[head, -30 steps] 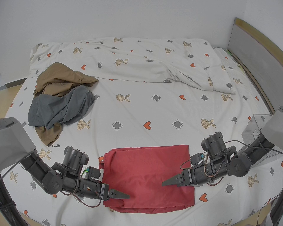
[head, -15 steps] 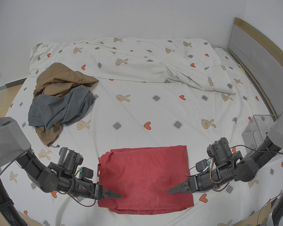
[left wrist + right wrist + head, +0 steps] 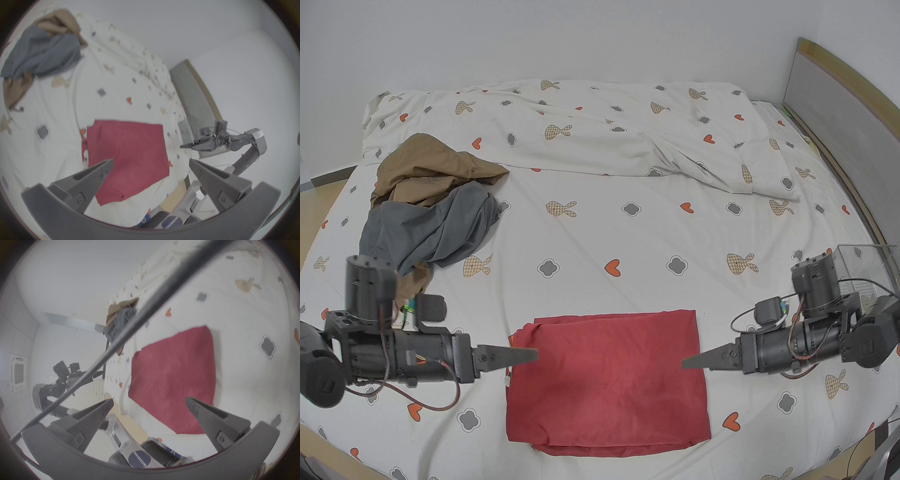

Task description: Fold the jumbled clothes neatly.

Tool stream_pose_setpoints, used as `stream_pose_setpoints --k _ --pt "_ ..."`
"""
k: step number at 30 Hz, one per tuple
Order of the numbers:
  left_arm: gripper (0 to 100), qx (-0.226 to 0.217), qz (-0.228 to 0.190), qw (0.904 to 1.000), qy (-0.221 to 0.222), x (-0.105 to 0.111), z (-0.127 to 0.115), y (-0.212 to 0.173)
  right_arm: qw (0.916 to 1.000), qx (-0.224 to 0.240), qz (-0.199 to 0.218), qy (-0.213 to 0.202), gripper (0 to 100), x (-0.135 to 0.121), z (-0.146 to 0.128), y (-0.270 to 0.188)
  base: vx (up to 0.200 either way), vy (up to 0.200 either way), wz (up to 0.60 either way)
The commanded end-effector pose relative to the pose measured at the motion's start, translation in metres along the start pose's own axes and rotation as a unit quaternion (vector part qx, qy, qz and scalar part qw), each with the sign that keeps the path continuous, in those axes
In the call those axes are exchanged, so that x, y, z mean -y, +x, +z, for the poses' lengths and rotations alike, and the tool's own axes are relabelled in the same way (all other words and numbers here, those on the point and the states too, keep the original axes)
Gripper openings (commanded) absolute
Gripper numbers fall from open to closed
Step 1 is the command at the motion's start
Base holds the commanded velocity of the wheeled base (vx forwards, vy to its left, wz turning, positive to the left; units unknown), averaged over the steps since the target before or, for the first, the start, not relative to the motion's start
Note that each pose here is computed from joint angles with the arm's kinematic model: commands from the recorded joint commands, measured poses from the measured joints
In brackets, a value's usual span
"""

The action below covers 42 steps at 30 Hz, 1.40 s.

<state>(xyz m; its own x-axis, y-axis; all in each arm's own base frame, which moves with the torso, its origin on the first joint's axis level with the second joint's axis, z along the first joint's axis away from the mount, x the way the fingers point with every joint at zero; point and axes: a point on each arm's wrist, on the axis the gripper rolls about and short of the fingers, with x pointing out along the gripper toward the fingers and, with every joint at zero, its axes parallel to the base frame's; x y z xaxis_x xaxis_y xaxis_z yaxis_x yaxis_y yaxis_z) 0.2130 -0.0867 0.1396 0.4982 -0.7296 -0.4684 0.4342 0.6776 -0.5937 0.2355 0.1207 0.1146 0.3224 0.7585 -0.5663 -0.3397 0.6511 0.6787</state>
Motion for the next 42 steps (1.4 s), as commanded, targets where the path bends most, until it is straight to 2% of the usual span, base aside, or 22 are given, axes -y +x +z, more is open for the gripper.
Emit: stream_pose_setpoints --k 1,2,4,5,6,8,9,12,13,14,16,17,18,20,21,22,23,25,27,33,42 --pt "100 0.114 -0.023 0.9915 0.058 0.038 0.010 -0.054 0.9954 0.091 0.008 -0.030 100 -0.016 0.014 -0.045 0.000 0.000 0.00" --pt "100 0.146 0.004 0.9861 0.079 0.039 0.012 -0.062 0.9917 0.124 -0.007 -0.033 100 -0.018 0.017 -0.057 0.000 0.000 0.00" --pt "100 0.163 0.052 0.9796 0.106 0.028 0.015 -0.064 0.9908 0.131 -0.014 -0.030 100 -0.015 0.017 -0.061 0.000 0.000 0.00" --pt "100 0.163 0.066 0.9776 0.116 0.024 0.014 -0.064 0.9908 0.131 -0.016 -0.029 100 -0.013 0.017 -0.062 0.000 0.000 0.00" --pt "100 0.154 0.101 0.9711 0.152 0.014 0.013 -0.064 0.9910 0.129 -0.021 -0.027 100 -0.007 0.015 -0.062 0.000 0.000 0.00" --pt "100 0.136 0.120 0.9708 0.157 0.001 0.012 -0.056 0.9903 0.131 -0.023 -0.040 100 -0.004 0.013 -0.062 0.000 0.000 0.00" --pt "100 0.130 0.120 0.9732 0.147 -0.002 0.012 -0.053 0.9904 0.130 -0.025 -0.041 100 -0.002 0.012 -0.060 0.000 0.000 0.00" --pt "100 0.114 0.117 0.9836 0.075 -0.010 0.011 -0.043 0.9916 0.124 -0.027 -0.025 100 0.007 0.015 -0.056 0.000 0.000 0.00" --pt "100 0.101 0.115 0.9878 0.025 -0.018 0.012 -0.033 0.9938 0.105 -0.036 -0.004 100 0.024 0.018 -0.044 0.000 0.000 0.00" --pt "100 0.088 0.117 0.9892 -0.006 -0.026 0.014 -0.022 0.9953 0.088 -0.040 0.011 100 0.038 0.022 -0.034 0.000 0.000 0.00" --pt "100 0.053 0.135 0.9887 -0.036 -0.049 0.014 -0.001 0.9962 0.068 -0.053 0.014 100 0.062 0.027 -0.016 0.000 0.000 0.00" --pt "100 0.053 0.135 0.9887 -0.036 -0.049 0.014 -0.001 0.9962 0.068 -0.053 0.014 100 0.062 0.027 -0.016 0.000 0.000 0.00" --pt "100 0.018 0.150 0.9872 -0.051 -0.070 0.009 0.015 0.9970 0.047 -0.062 0.007 100 0.077 0.026 -0.002 0.000 0.000 0.00" --pt "100 0.018 0.150 0.9872 -0.051 -0.070 0.009 0.015 0.9970 0.047 -0.062 0.007 100 0.077 0.026 -0.002 0.000 0.000 0.00" --pt "100 -0.019 0.143 0.9881 -0.053 -0.088 0.004 0.034 0.9976 0.029 -0.063 -0.011 100 0.088 0.026 0.010 0.000 0.000 0.00" --pt "100 -0.041 0.121 0.9901 -0.058 -0.096 -0.001 0.043 0.9978 0.020 -0.061 -0.019 100 0.093 0.024 0.015 0.000 0.000 0.00" --pt "100 -0.061 0.079 0.9930 -0.064 -0.101 -0.005 0.048 0.9985 0.011 -0.049 -0.022 100 0.096 0.023 0.018 0.000 0.000 0.00" --pt "100 -0.079 0.011 0.9944 -0.069 -0.107 -0.008 0.048 0.9997 0.000 -0.010 -0.021 100 0.098 0.022 0.018 0.000 0.000 0.00" --pt "100 -0.087 -0.015 0.9941 -0.062 -0.115 -0.011 0.050 0.9999 0.001 0.007 -0.012 100 0.105 0.023 0.014 0.000 0.000 0.00" --pt "100 -0.113 -0.011 0.9930 -0.030 -0.140 -0.026 0.059 0.9999 -0.011 0.006 0.000 100 0.122 0.017 0.018 0.000 0.000 0.00" --pt "100 -0.111 -0.005 0.9932 -0.033 -0.146 -0.028 0.056 0.9993 -0.035 0.002 -0.009 100 0.136 0.008 0.031 0.000 0.000 0.00"
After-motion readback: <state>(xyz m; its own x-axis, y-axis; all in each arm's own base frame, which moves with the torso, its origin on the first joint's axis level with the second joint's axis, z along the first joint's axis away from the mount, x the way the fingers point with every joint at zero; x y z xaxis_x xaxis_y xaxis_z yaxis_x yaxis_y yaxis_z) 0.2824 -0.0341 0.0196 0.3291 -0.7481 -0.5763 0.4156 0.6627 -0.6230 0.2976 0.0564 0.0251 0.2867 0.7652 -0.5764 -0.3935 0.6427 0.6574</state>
